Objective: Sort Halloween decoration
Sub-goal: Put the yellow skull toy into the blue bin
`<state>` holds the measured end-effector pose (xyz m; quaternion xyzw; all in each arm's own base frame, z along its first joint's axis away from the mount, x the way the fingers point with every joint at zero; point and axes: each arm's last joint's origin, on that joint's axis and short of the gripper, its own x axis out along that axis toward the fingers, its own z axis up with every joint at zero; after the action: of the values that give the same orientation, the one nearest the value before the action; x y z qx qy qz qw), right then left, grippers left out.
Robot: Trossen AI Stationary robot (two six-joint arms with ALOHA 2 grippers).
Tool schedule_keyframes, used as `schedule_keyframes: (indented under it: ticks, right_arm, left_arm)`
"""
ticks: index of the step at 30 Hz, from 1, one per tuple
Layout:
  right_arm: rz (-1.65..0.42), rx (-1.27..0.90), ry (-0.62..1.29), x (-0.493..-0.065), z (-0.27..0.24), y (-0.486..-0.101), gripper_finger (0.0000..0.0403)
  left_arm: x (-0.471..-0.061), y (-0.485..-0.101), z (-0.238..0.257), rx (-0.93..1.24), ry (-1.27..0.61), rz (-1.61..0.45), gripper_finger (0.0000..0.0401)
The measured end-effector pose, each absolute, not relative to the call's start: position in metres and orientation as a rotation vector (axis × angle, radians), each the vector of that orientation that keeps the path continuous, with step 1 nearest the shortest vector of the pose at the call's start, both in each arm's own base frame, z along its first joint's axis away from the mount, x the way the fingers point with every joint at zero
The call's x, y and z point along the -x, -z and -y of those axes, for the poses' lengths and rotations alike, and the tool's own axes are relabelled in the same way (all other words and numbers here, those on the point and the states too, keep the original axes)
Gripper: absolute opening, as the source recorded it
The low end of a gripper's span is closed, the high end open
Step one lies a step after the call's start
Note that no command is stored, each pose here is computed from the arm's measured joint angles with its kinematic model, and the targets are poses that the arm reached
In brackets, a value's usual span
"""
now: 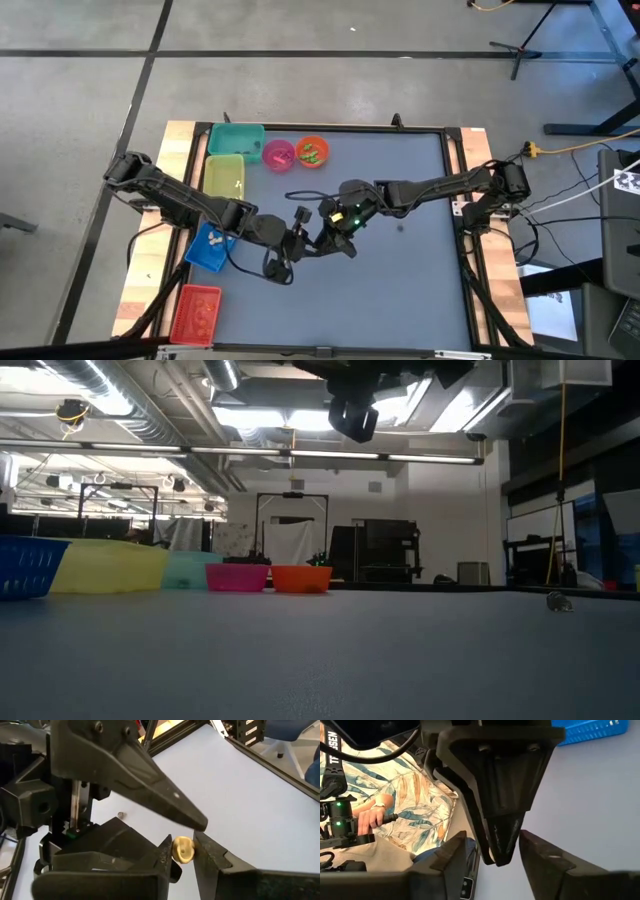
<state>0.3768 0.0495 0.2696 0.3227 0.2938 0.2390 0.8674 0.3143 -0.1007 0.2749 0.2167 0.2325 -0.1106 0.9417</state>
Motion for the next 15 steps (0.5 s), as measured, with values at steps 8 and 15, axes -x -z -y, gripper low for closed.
schedule_keyframes:
  ticks: [8, 15]
  right_arm:
    - [-0.646, -0.713, -0.629, -0.376, -0.035, -0.271, 0.0195]
    - [-0.636, -0.693, -0.574, -0.37, -0.014, -0.277, 0.0195]
  left_arm:
    - [-0.314, -0.275, 0.101, -0.331, 0.201, -0.482, 0.0042]
    - [-0.311, -0.276, 0.1, -0.141, 0.154, -0.514, 0.0042]
